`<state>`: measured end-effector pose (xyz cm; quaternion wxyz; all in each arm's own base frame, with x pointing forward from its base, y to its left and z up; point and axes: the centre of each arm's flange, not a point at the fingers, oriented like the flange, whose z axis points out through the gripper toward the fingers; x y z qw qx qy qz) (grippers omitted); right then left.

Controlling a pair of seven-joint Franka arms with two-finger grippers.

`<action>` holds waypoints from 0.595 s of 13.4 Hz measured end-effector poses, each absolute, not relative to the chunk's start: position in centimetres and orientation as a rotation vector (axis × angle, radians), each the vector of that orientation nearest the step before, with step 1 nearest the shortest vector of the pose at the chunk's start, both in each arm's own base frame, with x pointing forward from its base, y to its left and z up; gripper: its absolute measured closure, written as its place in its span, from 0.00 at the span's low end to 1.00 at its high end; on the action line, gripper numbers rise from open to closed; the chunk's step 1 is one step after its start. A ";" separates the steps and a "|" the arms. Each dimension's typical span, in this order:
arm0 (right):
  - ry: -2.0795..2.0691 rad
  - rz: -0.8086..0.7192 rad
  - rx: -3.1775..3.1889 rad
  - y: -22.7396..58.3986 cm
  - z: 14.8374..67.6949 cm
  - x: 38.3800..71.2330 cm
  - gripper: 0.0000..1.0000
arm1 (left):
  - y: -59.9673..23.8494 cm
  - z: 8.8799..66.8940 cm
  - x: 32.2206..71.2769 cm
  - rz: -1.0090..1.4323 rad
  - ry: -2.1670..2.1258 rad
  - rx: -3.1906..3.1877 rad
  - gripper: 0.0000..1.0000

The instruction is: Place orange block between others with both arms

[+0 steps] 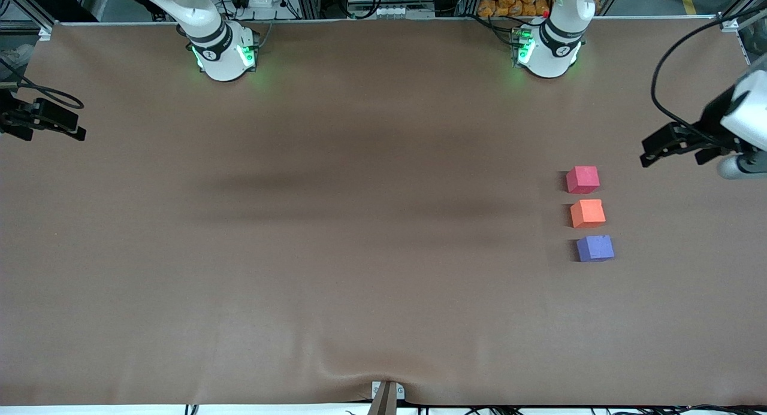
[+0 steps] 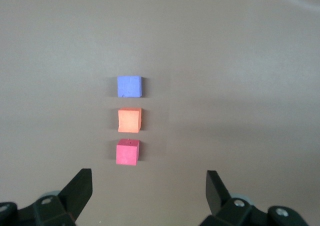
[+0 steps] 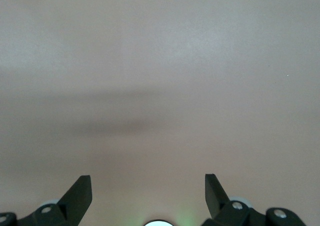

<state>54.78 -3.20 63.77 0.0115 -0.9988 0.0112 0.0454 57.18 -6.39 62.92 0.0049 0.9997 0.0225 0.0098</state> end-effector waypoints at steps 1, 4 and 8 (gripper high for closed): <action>0.035 0.142 -3.115 -3.2 63.8 54.8 0.00 | -6.3 62.7 56.5 0.018 0.074 3.136 0.00; 0.035 0.141 -3.115 -3.2 63.8 54.8 0.00 | -5.5 62.7 54.7 0.010 0.098 3.143 0.00; 0.037 0.141 -3.115 -3.3 63.8 54.8 0.00 | -4.2 63.2 54.0 0.028 0.132 3.143 0.00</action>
